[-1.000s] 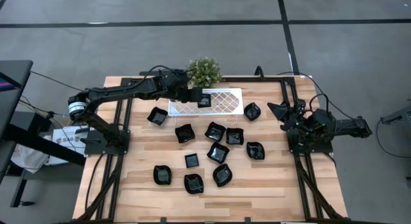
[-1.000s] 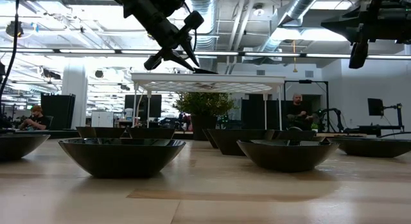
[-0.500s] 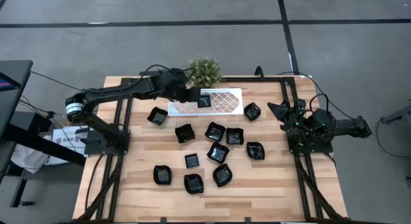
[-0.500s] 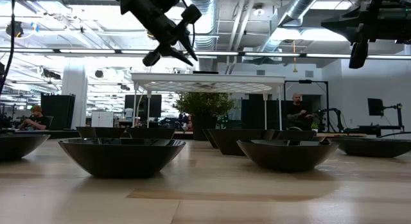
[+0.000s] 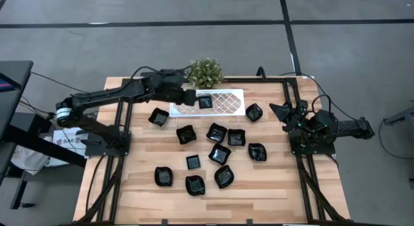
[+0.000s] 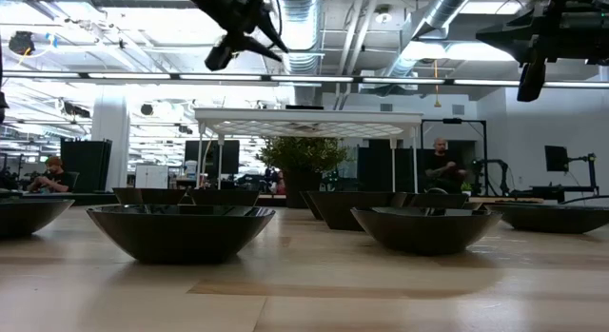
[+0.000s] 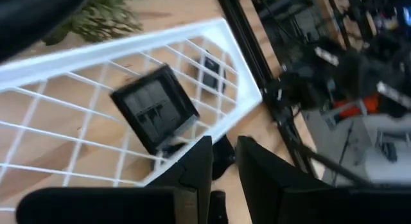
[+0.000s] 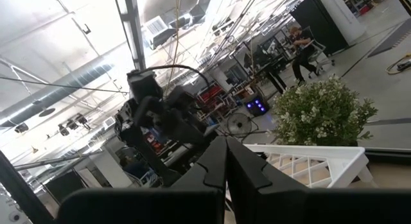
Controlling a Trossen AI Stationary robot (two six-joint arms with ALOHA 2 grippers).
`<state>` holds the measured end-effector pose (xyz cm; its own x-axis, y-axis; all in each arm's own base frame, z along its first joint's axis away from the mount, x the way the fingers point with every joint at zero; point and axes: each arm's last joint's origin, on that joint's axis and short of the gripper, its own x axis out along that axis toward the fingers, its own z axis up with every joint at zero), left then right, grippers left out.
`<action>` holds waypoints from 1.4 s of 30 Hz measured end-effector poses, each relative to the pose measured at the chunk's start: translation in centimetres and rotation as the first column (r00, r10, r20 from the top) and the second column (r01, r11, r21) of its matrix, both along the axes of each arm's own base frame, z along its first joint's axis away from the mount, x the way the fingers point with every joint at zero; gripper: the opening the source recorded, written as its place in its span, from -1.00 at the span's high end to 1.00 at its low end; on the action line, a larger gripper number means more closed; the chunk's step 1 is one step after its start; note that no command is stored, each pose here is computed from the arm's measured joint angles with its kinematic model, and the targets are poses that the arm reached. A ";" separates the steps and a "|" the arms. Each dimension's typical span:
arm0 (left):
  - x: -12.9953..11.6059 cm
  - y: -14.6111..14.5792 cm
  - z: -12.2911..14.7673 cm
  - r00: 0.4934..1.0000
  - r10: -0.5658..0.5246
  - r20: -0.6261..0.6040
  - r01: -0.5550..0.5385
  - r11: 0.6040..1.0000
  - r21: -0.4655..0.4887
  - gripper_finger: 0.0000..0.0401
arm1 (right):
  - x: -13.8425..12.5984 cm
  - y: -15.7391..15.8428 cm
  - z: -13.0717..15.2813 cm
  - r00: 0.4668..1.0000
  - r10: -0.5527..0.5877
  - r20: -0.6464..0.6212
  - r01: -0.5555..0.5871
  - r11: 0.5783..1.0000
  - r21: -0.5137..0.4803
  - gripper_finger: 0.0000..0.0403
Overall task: Pick & Place Mini shaped plates
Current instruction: Stack the square plate on top of the stacked square plate on the shelf
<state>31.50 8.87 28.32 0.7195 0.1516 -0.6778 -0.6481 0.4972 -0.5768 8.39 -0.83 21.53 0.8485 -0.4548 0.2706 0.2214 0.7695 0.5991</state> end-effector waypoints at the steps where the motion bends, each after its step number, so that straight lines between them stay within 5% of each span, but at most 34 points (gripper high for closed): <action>1: 0.1 -0.4 0.0 1.000 -0.022 -0.002 0.022 1.000 0.010 0.63 | 0.0 0.0 0.0 1.000 0.000 0.000 0.000 1.000 0.000 1.00; 8: 0.9 -4.0 0.0 0.978 -0.206 -0.022 0.207 0.975 0.085 0.63 | 0.0 0.0 0.0 1.000 0.000 -0.001 0.000 1.000 0.000 1.00; 23: 1.0 -10.7 -0.7 0.918 -0.395 -0.038 0.396 0.915 0.071 0.63 | 0.0 0.0 0.0 1.000 0.000 0.000 0.000 1.000 0.000 1.00; 33: -1.2 -14.4 -5.3 0.909 -0.394 -0.138 0.367 0.911 -0.188 0.63 | 0.0 0.0 0.0 1.000 0.001 0.000 -0.001 1.000 0.000 1.00; 42: -2.7 -16.4 -7.6 0.944 -0.250 -0.216 0.156 0.913 -0.376 0.63 | 0.0 0.0 0.0 1.000 0.001 -0.001 -0.001 1.000 0.000 1.00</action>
<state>28.82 -7.52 20.71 0.5056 -0.2590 -0.8230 -0.7019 0.4311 -0.5670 8.40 -0.82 21.52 0.8490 -0.4542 0.2700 0.2213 0.7697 0.5988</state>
